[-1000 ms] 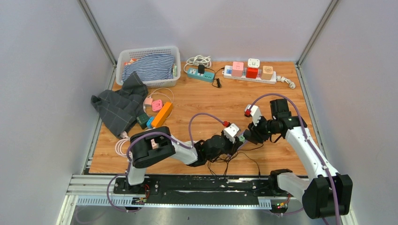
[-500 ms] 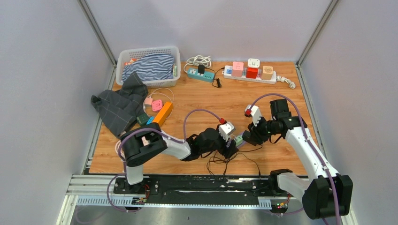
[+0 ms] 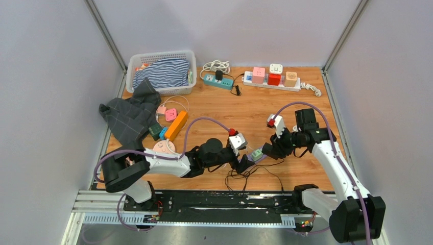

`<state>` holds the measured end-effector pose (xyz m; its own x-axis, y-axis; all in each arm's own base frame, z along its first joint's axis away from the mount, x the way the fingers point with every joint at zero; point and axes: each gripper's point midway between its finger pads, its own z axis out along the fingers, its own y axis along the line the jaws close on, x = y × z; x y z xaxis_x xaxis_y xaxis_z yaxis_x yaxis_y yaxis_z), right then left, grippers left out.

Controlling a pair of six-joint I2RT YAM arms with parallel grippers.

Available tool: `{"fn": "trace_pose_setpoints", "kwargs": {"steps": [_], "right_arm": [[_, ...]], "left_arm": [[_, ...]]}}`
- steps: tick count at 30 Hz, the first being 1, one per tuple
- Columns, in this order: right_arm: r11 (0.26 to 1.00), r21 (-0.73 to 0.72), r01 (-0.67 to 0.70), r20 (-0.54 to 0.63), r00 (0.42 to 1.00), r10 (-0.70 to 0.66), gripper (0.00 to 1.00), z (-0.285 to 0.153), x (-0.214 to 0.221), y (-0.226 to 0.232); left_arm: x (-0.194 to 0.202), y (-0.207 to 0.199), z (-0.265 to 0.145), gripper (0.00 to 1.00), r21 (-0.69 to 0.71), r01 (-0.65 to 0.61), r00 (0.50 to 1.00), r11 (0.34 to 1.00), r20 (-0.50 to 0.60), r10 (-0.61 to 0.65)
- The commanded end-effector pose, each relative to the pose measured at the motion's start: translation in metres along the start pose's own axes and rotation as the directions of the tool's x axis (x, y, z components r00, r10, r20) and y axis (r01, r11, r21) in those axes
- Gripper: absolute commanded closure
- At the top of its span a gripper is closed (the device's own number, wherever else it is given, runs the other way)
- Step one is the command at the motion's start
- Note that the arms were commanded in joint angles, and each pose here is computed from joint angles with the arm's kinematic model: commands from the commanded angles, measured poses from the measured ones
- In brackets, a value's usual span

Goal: Pull the plug off the socket
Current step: Remove the plug from the socket, then place the plug at the center of the board.

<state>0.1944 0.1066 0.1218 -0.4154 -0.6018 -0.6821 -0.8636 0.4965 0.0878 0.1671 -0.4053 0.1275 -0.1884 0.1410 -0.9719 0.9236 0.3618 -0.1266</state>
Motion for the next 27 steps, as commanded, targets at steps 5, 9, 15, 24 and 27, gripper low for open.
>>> {"fn": "trace_pose_setpoints", "kwargs": {"steps": [5, 9, 15, 24, 27], "right_arm": [[0.993, -0.105, 0.058, 0.113, 0.992, -0.046, 1.0, -0.016, -0.026, 0.028], [0.992, -0.105, 0.071, 0.131, 0.99, -0.057, 1.0, -0.021, -0.03, 0.03], [0.977, -0.153, 0.152, 0.213, 0.97, -0.117, 1.0, -0.032, -0.046, 0.047], [0.87, -0.324, 0.371, 0.392, 0.89, -0.234, 1.0, -0.037, -0.047, 0.095], [0.859, -0.326, 0.395, 0.388, 0.885, -0.26, 1.0, -0.032, -0.038, 0.097]], "left_arm": [[-0.049, -0.008, -0.042, 0.01, 0.022, -0.131, 0.981, 0.991, 0.145, 0.126], [-0.068, -0.003, -0.064, 0.0, -0.028, -0.113, 0.97, 0.993, 0.213, 0.116], [-0.066, -0.025, -0.075, 0.0, 0.105, -0.174, 0.966, 0.979, 0.212, 0.149], [-0.06, -0.049, -0.063, 0.11, 0.258, -0.241, 0.961, 0.935, 0.197, 0.193], [-0.052, -0.055, -0.054, 0.09, 0.309, -0.283, 0.954, 0.908, 0.186, 0.234]]}}
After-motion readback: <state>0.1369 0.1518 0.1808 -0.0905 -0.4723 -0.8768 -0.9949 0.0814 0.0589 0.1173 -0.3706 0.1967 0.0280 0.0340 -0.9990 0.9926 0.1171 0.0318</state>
